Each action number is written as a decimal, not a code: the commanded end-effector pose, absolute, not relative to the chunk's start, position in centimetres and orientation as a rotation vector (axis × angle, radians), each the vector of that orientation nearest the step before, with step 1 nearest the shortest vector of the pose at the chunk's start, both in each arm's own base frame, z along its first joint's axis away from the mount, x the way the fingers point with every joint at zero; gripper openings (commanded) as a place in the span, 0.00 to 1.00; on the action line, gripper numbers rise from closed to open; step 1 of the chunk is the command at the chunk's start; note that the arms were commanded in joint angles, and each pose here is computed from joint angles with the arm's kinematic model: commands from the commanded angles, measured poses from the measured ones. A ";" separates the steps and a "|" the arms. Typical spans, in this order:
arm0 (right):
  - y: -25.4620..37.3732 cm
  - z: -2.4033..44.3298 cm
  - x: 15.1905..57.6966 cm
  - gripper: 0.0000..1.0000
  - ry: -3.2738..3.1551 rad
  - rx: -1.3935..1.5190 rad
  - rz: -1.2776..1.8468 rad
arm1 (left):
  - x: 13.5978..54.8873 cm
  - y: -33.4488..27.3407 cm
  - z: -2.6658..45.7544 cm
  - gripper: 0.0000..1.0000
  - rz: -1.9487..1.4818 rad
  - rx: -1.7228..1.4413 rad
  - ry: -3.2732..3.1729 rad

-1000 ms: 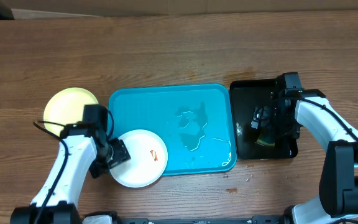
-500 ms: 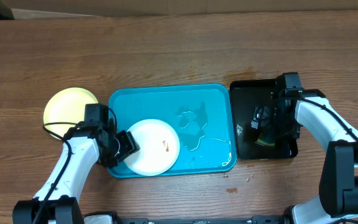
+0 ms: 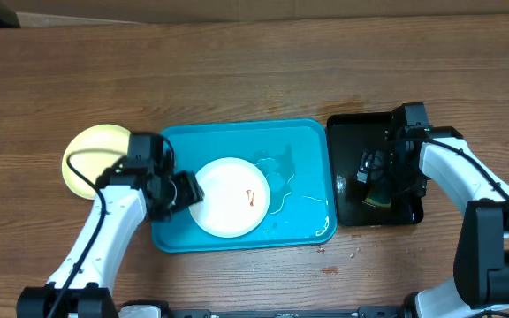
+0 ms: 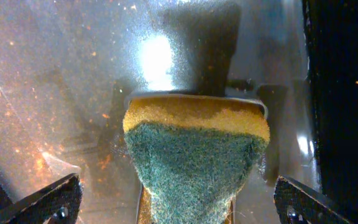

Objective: Clean dirty plates on tray and stack at the side
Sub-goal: 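Grip the white plate rim with the left gripper and drag it right, then pick up the sponge from the black tray with the right gripper, then scrub the white plate held by the left gripper with the sponge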

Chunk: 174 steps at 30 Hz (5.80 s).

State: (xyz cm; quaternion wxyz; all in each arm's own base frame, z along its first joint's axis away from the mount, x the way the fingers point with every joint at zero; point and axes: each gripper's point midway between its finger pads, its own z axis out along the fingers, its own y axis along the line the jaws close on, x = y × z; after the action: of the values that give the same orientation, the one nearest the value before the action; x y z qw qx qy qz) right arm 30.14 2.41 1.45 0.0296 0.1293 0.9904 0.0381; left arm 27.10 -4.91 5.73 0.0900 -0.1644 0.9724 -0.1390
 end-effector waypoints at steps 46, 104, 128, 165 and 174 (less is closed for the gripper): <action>3.3 0.2 27.6 0.17 3.125 0.400 0.168 | 30.2 -6.8 0.4 0.29 -0.442 -0.528 2.947; 3.3 6.1 29.7 0.04 3.094 0.373 0.112 | 31.0 -5.0 -0.1 0.04 -0.262 -0.378 2.917; 3.2 7.6 28.7 0.04 3.106 0.444 0.054 | 31.0 -6.3 0.1 0.04 -0.379 -0.330 2.922; 28.6 4.5 35.0 0.24 2.579 -0.459 -0.075 | 31.1 -6.4 0.1 0.04 -0.380 -0.329 2.918; 29.0 4.4 34.9 0.36 2.585 -0.464 -0.048 | 31.1 -6.4 0.1 0.04 -0.380 -0.330 2.918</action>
State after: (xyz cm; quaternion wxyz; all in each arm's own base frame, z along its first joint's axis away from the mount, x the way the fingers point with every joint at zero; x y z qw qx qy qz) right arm 34.28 28.61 3.71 0.2445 -0.1784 0.9528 -0.0240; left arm 31.73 -6.04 0.78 0.1012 -0.1262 0.9786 -0.1271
